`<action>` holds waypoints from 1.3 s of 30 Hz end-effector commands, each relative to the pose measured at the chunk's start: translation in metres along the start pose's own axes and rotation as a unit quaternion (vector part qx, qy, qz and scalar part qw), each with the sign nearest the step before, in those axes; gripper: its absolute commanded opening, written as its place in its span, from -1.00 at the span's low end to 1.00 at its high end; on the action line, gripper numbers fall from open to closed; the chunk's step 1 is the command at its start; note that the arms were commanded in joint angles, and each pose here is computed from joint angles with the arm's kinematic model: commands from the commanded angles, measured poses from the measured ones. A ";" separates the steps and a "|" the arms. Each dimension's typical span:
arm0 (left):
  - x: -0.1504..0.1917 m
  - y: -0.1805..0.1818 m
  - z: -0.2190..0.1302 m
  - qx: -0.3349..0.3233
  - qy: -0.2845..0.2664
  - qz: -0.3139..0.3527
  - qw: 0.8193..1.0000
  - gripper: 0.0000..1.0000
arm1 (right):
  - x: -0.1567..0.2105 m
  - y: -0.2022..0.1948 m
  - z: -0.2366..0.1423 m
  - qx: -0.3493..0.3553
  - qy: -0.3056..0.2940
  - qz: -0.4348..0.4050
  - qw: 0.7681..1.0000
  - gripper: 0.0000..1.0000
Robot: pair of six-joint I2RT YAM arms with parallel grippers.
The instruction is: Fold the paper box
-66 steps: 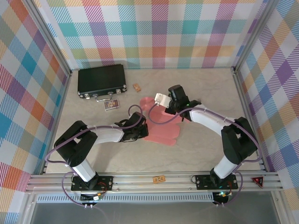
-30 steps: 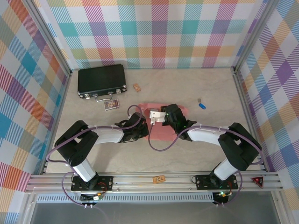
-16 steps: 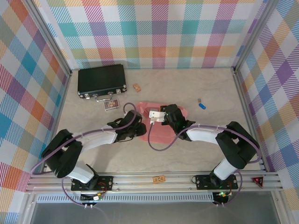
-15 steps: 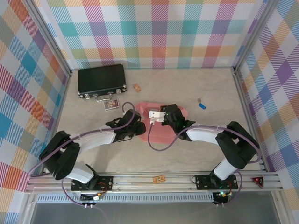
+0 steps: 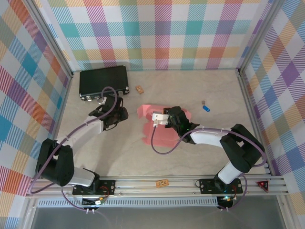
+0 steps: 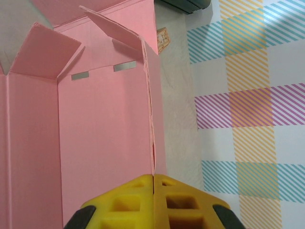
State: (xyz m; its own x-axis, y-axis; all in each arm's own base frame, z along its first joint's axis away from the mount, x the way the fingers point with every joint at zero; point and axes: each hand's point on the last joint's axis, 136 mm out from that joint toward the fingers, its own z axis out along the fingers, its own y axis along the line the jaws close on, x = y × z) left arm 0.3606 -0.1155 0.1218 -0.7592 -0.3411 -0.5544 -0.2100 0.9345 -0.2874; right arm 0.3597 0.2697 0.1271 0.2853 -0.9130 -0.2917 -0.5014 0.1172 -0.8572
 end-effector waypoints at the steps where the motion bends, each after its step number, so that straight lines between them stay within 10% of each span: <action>1: -0.013 -0.001 0.015 -0.013 0.007 0.023 1.000 -0.30 | -0.007 -0.009 0.004 0.006 -0.013 0.000 1.000 -1.00; 18: -0.020 -0.047 0.098 0.016 0.094 0.036 0.995 -0.60 | -0.004 -0.017 0.004 0.008 -0.013 0.002 1.000 -1.00; 39: 0.014 -0.083 0.088 0.138 0.175 0.062 0.973 -0.70 | -0.002 -0.014 0.012 0.002 -0.004 0.004 1.000 -1.00</action>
State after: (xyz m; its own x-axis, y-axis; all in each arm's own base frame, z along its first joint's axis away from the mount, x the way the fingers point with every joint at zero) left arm 0.4321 -0.2051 0.0589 -0.9371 -0.1471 -0.3167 0.0032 0.9033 -0.4290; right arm 0.3710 0.2700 0.1302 0.2805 -0.9117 -0.3001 -0.5051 0.1256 -0.8539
